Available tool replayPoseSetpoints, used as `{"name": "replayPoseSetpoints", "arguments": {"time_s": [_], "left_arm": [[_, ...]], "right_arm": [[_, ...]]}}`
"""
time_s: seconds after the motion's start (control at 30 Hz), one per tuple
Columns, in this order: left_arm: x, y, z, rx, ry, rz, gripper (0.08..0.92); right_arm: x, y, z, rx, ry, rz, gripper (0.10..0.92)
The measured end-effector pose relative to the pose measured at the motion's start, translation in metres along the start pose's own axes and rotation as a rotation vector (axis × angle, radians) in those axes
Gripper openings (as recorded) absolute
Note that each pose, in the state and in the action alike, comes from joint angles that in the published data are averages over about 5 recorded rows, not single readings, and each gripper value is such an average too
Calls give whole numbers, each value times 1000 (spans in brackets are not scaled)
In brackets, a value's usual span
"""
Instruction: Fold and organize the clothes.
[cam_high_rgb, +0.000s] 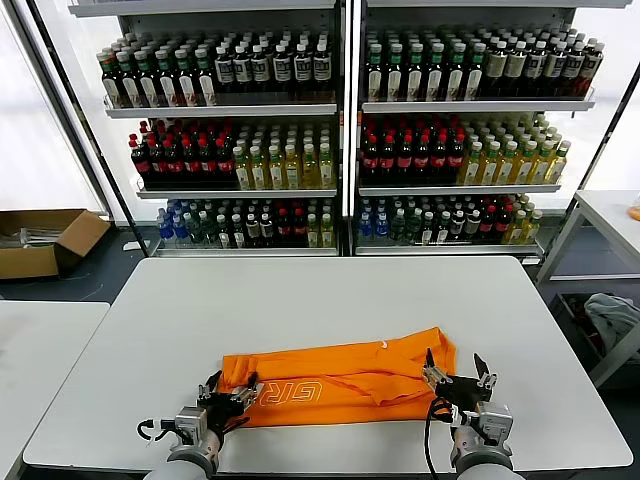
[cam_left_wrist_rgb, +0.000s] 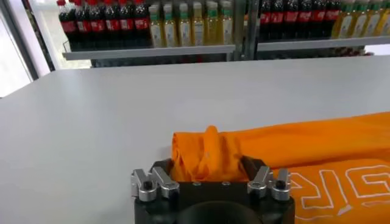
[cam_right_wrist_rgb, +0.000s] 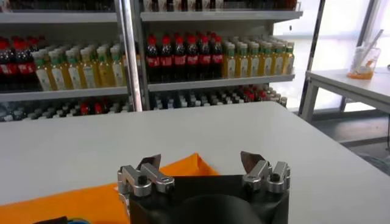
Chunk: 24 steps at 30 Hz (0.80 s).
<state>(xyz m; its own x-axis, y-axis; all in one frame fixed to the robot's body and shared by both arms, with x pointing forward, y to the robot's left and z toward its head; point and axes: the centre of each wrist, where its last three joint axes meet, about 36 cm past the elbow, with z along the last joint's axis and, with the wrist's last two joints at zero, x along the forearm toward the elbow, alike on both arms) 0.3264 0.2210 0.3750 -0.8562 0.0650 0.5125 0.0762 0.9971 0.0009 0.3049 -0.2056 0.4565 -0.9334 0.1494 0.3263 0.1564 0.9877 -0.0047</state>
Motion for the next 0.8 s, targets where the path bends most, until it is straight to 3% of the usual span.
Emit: {"name": "replayPoseSetpoints", "arguments": {"time_s": [0.27,0.6,0.8], "left_arm": [[2,0,0,21,5,5,416],[7,19,-13,14,-30,-36,135],[14,52,-27,-3,-67,-92,100]], "right_arm": [[1,0,-2,3,-5,1,823],[-3,2,-2,-4,-6,-2,823],[-5,1,-4,-2,-13,-5,823]]}}
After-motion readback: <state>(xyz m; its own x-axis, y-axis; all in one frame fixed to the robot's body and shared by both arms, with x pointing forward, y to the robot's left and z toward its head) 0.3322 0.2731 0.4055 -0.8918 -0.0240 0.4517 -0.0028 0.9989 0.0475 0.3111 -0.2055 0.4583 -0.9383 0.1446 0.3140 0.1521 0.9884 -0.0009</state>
